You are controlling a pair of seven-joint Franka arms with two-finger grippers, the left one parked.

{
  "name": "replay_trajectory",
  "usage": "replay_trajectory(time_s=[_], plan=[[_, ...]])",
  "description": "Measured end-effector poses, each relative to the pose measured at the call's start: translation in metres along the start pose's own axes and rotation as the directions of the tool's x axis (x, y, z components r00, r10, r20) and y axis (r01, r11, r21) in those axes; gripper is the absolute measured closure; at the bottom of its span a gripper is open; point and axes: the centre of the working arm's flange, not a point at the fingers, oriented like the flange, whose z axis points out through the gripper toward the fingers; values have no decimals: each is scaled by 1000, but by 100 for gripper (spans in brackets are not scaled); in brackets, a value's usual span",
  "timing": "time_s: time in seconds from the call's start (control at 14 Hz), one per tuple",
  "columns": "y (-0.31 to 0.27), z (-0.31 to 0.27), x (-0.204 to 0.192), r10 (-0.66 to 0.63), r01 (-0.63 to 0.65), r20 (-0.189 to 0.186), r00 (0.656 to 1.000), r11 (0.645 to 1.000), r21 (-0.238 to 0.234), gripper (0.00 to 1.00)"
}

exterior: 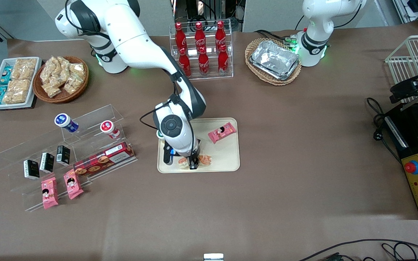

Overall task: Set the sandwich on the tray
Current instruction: 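Lower the sandwich onto the tray and open the right gripper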

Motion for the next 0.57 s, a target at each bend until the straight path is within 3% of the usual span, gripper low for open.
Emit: replay_trajectory(time_s=[0.14, 0.29, 0.43, 0.57], plan=[[-4, -1, 4, 30, -30, 0, 1000, 1000, 1, 77], [-4, -1, 5, 31, -31, -1, 1000, 1000, 2, 60], [-5, -6, 1, 28, -28, 6, 1000, 1000, 10, 58], [-10, -19, -2, 27, -28, 21, 999, 999, 28, 41]])
